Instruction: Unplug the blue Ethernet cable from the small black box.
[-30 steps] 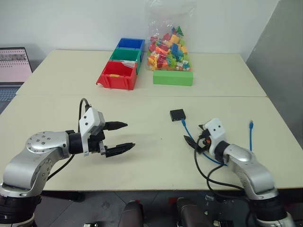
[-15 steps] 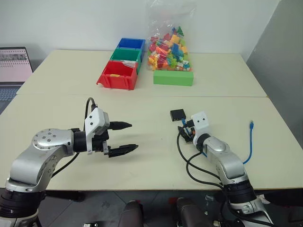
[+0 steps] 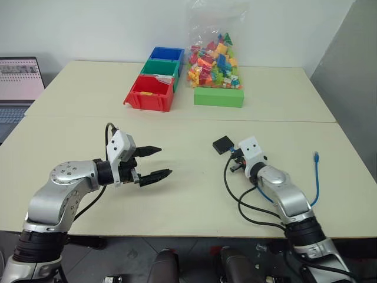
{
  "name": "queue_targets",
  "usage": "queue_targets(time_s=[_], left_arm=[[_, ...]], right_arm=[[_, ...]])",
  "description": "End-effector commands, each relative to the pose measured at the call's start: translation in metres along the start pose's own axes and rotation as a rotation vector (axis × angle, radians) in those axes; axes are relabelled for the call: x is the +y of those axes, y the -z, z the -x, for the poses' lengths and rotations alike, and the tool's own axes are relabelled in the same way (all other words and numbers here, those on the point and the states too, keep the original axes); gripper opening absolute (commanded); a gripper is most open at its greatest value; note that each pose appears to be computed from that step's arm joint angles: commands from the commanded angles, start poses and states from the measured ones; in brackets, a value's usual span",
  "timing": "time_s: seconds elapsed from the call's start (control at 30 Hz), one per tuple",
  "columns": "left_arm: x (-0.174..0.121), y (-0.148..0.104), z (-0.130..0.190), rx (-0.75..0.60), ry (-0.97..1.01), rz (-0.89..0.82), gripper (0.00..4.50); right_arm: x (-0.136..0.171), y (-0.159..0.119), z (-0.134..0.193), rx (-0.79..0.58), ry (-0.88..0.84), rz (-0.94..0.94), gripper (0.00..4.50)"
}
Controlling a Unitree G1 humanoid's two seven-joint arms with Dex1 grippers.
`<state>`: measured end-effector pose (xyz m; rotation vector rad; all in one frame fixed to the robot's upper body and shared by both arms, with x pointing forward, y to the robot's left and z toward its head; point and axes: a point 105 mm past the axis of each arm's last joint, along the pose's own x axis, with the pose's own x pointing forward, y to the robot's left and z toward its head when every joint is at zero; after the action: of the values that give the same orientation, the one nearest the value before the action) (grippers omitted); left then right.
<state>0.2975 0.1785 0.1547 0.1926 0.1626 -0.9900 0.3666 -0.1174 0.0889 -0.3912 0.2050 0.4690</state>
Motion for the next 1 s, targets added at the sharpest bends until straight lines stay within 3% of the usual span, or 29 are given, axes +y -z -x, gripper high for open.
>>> queue_targets(time_s=[0.03,0.3,0.43,0.6,1.0], left_arm=[[0.010,-0.014,0.003,-0.067,-0.036,-0.001,4.50],[-0.006,-0.025,-0.004,-0.123,0.149,0.290,4.50],[-0.013,-0.030,-0.004,-0.139,0.222,0.383,4.50],[-0.021,-0.035,-0.008,-0.155,0.277,0.442,4.50],[-0.035,-0.042,-0.023,-0.200,0.325,0.473,4.50]], right_arm=[[0.004,-0.020,0.007,-0.096,-0.114,0.189,0.11],[0.025,-0.093,0.034,-0.461,-0.406,0.815,0.11],[0.037,-0.117,0.047,-0.609,-0.495,0.949,0.11],[0.046,-0.127,0.057,-0.689,-0.551,1.021,0.11],[0.050,-0.133,0.058,-0.700,-0.570,0.989,0.11]])
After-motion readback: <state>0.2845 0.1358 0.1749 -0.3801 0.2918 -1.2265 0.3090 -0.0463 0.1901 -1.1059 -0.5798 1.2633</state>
